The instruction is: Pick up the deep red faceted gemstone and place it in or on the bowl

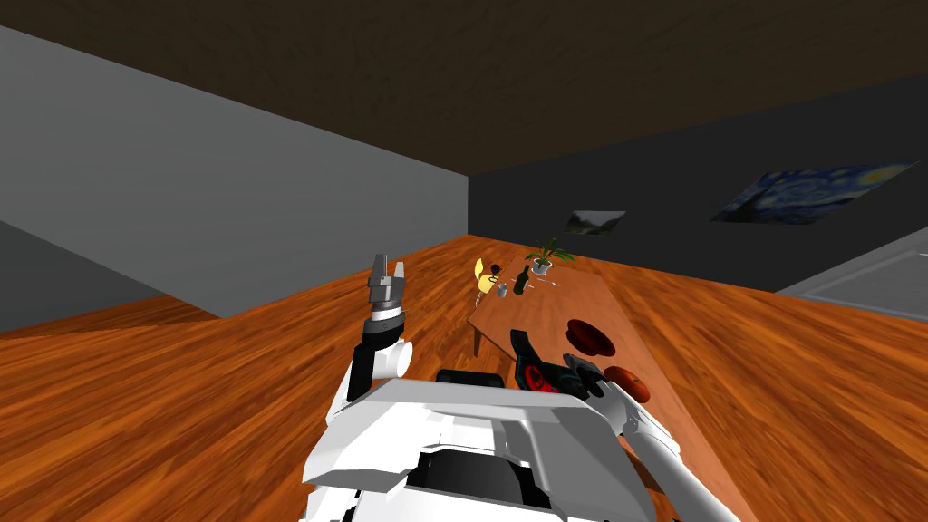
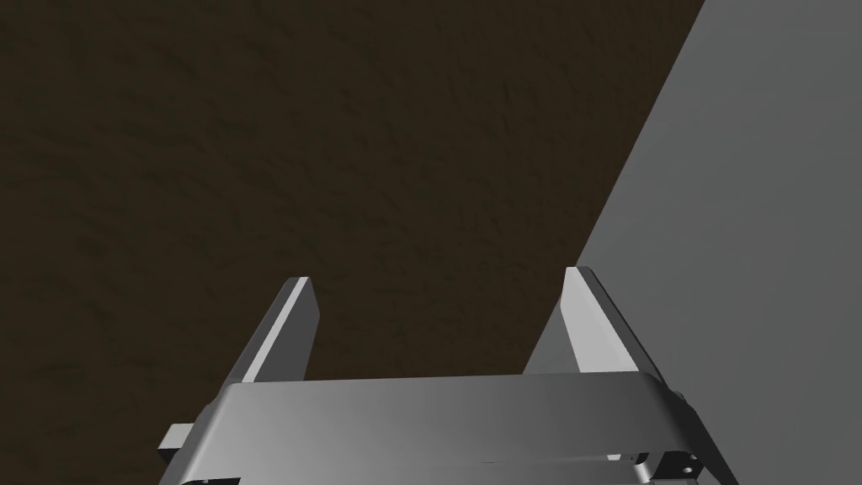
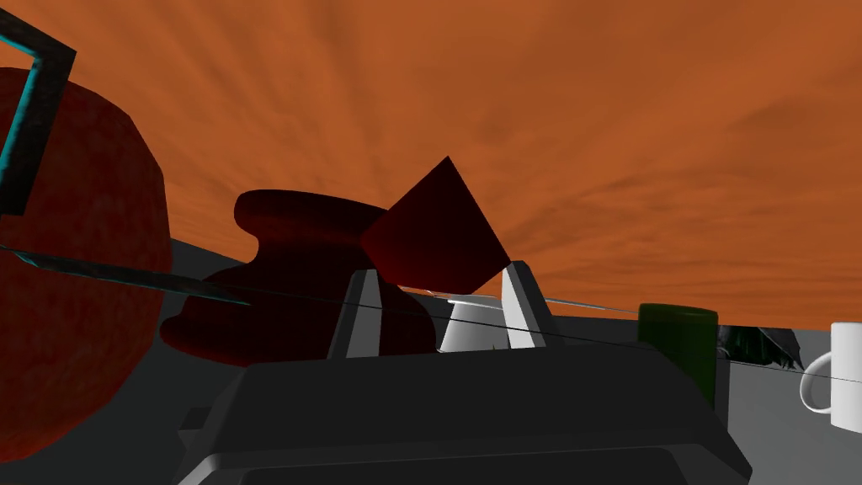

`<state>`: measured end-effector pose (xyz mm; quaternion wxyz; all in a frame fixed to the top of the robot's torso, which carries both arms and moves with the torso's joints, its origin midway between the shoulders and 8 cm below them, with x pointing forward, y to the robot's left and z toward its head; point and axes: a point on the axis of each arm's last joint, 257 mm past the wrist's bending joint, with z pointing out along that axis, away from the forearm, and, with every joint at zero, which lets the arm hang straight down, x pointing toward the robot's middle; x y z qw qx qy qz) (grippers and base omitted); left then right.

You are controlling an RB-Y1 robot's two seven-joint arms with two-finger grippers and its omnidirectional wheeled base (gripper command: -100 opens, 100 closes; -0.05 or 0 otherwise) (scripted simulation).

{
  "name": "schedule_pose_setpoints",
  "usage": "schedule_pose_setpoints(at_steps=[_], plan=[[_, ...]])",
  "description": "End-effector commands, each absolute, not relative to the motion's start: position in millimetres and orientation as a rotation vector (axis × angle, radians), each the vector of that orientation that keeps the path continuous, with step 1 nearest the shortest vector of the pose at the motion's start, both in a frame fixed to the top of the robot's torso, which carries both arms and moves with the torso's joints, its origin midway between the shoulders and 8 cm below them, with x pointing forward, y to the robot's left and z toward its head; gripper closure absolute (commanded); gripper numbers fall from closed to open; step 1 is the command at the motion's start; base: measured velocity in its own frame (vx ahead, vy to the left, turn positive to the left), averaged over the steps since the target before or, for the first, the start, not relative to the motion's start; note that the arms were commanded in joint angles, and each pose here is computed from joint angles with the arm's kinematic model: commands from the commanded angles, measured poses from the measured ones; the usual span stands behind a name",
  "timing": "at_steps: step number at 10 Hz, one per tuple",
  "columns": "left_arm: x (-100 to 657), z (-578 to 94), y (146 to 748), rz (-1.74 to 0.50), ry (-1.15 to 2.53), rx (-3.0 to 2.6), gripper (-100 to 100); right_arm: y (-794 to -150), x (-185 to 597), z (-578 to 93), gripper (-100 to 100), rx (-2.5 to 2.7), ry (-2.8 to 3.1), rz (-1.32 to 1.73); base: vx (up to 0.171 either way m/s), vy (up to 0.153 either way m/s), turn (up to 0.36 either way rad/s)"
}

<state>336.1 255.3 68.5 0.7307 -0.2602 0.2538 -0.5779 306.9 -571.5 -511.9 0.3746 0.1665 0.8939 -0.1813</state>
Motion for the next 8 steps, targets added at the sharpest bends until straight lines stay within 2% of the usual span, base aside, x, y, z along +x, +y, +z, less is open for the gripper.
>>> schedule_pose_setpoints(at_steps=[1,3,4,5,7,8], plan=[[336,69,255,-1.272,0.559,-0.573,0,-572,307,-512,100,0.426,2.288,-0.464,0.000,0.000,0.000],[336,69,255,-1.272,0.559,-0.573,0,-571,307,-512,100,0.426,2.289,-0.464,0.000,0.000,0.000],[336,69,255,-1.272,0.559,-0.573,0,-571,307,-512,0,0.425,2.289,-0.464,0.000,0.000,0.000],[336,69,255,-1.272,0.559,-0.573,0,-584,299,-509,100,0.447,2.290,-0.470,-0.069,0.040,0.142],[336,69,255,-1.272,0.559,-0.573,0,-587,298,-506,100,0.448,2.289,-0.472,-0.078,0.054,0.080],[336,69,255,-1.272,0.559,-0.573,0,-588,298,-506,0,0.450,2.288,-0.472,-0.007,0.006,-0.005]])
